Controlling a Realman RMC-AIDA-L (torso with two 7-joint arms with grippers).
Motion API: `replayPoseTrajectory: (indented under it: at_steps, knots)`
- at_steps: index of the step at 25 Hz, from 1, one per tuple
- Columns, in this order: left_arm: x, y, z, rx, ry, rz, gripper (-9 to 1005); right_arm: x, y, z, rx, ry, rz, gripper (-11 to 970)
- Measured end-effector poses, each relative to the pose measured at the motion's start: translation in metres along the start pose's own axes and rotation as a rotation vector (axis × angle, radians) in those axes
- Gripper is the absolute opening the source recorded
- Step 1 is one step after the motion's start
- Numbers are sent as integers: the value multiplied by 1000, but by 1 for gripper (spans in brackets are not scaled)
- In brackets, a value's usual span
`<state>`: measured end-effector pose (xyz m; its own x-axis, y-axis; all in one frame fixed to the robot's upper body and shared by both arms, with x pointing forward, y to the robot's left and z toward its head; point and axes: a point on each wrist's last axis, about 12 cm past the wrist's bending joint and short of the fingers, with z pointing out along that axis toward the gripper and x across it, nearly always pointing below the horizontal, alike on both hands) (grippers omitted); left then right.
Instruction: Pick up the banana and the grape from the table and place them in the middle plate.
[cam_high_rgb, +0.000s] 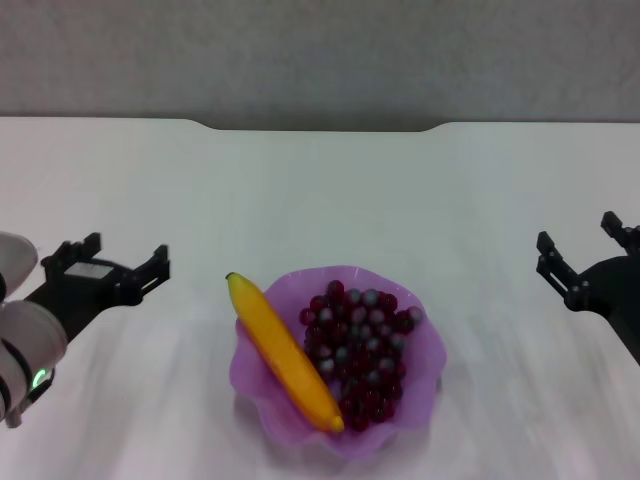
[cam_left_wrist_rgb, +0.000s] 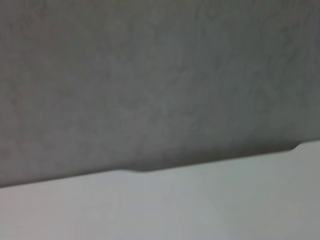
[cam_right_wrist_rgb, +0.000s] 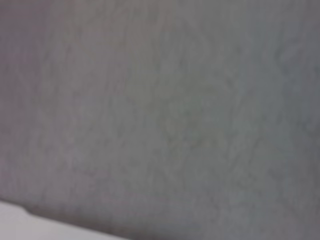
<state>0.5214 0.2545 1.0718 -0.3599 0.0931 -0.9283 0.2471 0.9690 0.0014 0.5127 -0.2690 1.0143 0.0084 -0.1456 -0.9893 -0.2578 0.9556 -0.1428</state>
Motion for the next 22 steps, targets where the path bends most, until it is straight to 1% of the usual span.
replayPoseTrajectory:
  at_steps: [3, 7, 11, 13, 14, 16, 18, 19, 22]
  knots:
    - [11, 8, 5, -51, 37, 47, 891, 1, 1, -1, -2, 3, 5, 847]
    - [21, 17, 9, -93, 77, 80, 891, 3, 1, -2, -14, 19, -8, 845]
    - [35, 27, 16, -166, 137, 120, 892, 6, -1, -3, -10, 30, -16, 841]
    - [39, 34, 19, -213, 160, 140, 892, 6, -1, -3, -10, 31, -17, 842]
    - [39, 34, 19, -213, 160, 140, 892, 6, -1, -3, -10, 31, -17, 842]
    - [38, 37, 20, -255, 159, 169, 892, 6, -1, -3, -8, 32, -16, 842]
    - [36, 37, 20, -285, 140, 181, 892, 7, -2, -3, -7, 40, -17, 841]
    - [35, 34, 19, -293, 124, 180, 893, 7, -2, -3, -8, 46, -18, 841]
    - [38, 25, 11, -354, 25, 209, 893, 9, -2, -3, -8, 60, -18, 841]
